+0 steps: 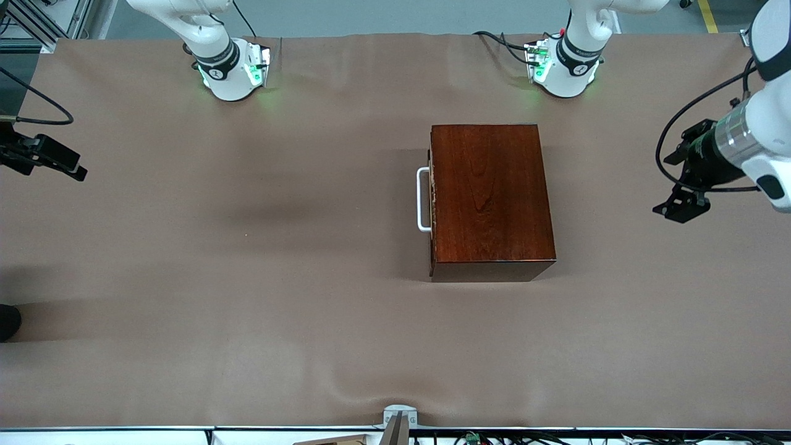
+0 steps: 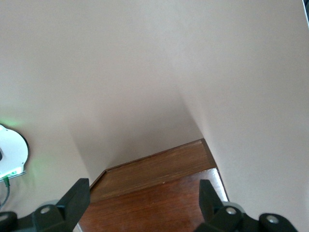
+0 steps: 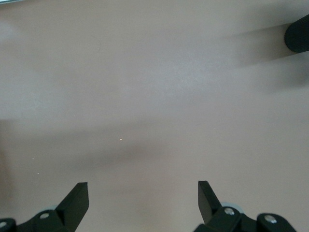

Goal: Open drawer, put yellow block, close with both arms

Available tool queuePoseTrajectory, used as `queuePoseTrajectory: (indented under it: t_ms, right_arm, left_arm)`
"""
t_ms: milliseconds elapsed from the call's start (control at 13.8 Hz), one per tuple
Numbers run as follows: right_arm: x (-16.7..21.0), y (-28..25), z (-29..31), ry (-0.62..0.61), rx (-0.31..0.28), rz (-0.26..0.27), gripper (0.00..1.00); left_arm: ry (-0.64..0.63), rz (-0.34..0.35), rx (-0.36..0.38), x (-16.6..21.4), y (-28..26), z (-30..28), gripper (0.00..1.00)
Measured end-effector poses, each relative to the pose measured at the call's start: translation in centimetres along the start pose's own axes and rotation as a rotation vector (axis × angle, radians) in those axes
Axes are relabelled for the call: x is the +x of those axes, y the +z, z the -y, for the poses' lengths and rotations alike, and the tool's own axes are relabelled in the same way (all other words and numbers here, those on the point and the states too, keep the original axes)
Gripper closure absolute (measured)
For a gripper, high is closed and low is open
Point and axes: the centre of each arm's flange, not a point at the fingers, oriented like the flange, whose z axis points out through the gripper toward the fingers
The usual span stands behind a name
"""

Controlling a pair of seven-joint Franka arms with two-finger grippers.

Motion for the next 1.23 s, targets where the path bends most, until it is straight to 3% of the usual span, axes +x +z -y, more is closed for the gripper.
queuePoseTrajectory:
  t_ms: [289, 578, 867, 1229]
  right_arm:
    - [0.0, 0.0, 0.0, 0.0, 0.0, 0.0, 0.0]
    - [0.0, 0.0, 0.0, 0.0, 0.0, 0.0, 0.0]
    - [0.0, 0.0, 0.0, 0.0, 0.0, 0.0, 0.0]
    - [0.0, 0.0, 0.0, 0.0, 0.0, -0.001, 0.0]
  left_arm:
    - [0.089, 0.012, 0.007, 0.5, -0.1, 2.3, 0.0]
    - [0.216, 0.011, -0.037, 2.1, -1.9, 4.8, 0.0]
    - [0.409, -0.009, -0.063, 1.1, -2.7, 5.0, 0.0]
    - [0.613, -0.032, -0.079, 2.5, -3.9, 6.8, 0.0]
